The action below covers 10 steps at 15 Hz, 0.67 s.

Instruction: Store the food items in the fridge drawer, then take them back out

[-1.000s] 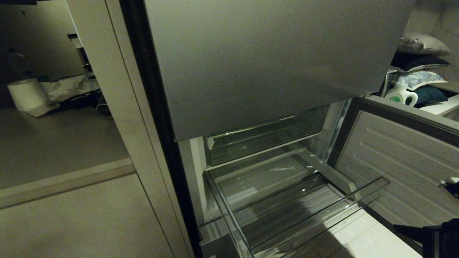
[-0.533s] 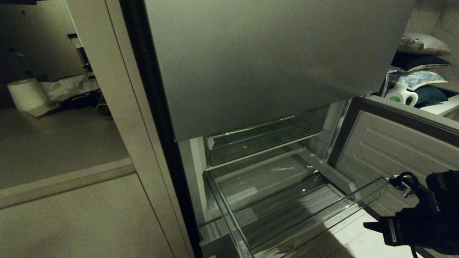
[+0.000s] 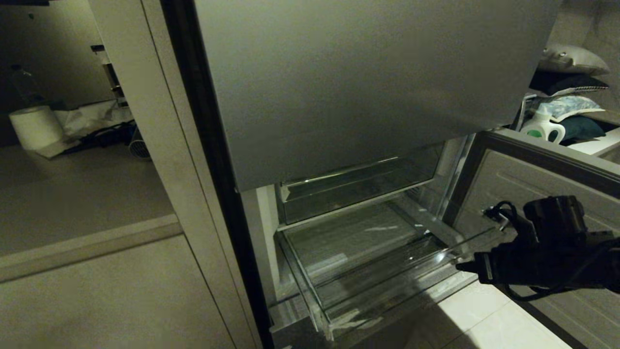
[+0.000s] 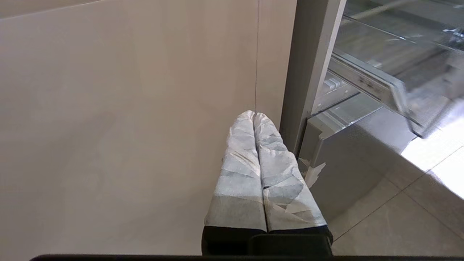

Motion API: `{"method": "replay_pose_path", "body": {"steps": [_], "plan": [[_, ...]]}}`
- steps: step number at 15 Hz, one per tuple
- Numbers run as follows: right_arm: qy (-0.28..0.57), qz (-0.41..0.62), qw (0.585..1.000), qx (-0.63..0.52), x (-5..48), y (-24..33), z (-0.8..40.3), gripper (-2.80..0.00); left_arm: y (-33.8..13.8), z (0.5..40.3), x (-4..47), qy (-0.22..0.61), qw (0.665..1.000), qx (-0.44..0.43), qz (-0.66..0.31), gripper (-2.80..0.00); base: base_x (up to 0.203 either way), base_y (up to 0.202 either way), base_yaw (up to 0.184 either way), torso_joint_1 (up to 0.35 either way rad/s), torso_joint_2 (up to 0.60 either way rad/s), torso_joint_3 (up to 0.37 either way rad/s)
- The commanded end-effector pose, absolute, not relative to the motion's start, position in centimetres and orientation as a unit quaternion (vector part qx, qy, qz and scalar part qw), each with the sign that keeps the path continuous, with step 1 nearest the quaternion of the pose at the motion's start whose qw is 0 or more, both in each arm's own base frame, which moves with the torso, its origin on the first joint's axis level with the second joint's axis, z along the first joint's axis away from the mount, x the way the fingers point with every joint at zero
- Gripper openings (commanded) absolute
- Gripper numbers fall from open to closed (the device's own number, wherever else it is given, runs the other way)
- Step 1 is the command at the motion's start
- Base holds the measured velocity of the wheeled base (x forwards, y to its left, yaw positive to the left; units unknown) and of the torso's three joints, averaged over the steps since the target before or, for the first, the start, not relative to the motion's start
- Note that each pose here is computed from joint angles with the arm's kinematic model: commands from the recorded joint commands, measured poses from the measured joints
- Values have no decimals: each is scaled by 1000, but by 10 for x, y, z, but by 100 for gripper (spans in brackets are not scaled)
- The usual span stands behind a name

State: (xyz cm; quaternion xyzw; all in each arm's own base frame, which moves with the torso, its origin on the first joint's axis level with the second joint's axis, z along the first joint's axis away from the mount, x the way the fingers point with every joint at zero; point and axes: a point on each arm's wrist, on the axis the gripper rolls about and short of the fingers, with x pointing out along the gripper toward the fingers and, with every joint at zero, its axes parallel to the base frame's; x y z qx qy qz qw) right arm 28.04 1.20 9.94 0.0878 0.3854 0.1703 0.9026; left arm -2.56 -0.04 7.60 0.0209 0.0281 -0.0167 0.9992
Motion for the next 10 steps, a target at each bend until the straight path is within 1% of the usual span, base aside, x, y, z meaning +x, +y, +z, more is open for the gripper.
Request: {"method": "replay_pose_path", "body": {"steps": [1, 8, 10], "plan": [[379, 192, 900, 96, 299, 13, 87, -280, 0, 76, -26, 29, 999, 21, -17, -280, 0, 0, 0, 0, 0, 0], [258, 260, 926, 92, 365, 16, 55, -280, 0, 76, -26, 29, 999, 21, -17, -280, 0, 0, 0, 0, 0, 0], [212, 279, 932, 95, 387, 15, 53, -280, 0, 76, -26, 29, 999, 21, -17, -280, 0, 0, 0, 0, 0, 0]]}}
